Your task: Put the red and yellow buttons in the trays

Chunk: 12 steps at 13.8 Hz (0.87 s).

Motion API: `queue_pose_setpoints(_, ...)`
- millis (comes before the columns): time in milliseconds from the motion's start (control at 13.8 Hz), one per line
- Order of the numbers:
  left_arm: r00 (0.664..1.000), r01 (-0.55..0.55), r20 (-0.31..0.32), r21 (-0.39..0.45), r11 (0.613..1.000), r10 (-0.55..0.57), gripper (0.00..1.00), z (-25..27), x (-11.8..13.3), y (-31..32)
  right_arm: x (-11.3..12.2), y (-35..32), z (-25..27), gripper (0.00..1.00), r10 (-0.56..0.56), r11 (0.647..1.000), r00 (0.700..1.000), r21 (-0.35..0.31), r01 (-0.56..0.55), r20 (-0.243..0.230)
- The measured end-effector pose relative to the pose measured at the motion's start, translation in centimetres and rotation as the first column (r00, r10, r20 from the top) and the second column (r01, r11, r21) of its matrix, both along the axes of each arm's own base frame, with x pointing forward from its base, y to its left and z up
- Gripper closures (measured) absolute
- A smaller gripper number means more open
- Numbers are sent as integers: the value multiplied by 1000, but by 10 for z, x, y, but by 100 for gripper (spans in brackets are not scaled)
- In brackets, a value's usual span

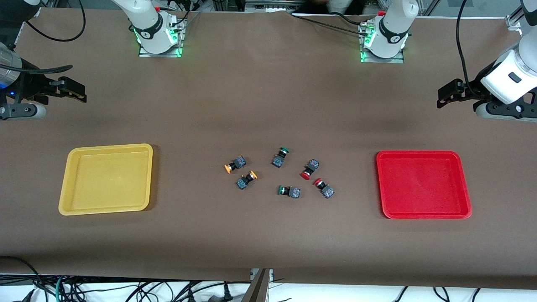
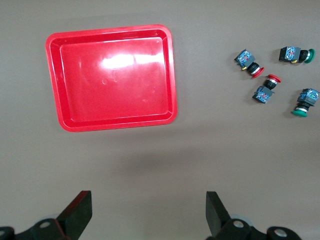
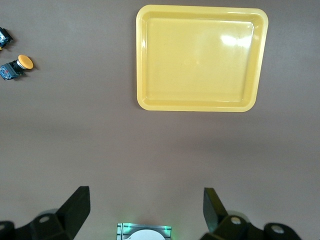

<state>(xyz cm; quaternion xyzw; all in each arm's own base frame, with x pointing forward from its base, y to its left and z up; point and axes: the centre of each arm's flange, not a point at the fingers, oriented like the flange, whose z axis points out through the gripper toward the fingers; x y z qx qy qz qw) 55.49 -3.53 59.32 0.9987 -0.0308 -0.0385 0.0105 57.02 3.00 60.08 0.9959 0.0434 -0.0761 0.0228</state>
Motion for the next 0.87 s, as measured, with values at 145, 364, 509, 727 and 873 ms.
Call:
queue_pose_setpoints(145, 1000, 0, 0, 0, 1000, 0, 0, 0, 0, 0, 0, 0, 0, 0, 0, 1000, 1000, 0, 0, 0)
queue_pose_setpoints(364, 1000, 0, 0, 0, 1000, 0, 0, 0, 0, 0, 0, 0, 0, 0, 0, 1000, 1000, 1, 0, 0)
queue_pose_setpoints(509, 1000, 0, 0, 0, 1000, 0, 0, 0, 0, 0, 0, 0, 0, 0, 0, 1000, 1000, 1, 0, 0)
queue_pose_setpoints(727, 1000, 0, 0, 0, 1000, 0, 0, 0, 0, 0, 0, 0, 0, 0, -1, 1000, 1000, 1, 1, 0)
queue_pose_setpoints(873, 1000, 0, 0, 0, 1000, 0, 0, 0, 0, 0, 1, -1, -2, 0, -2, 1000, 1000, 1, 2, -4)
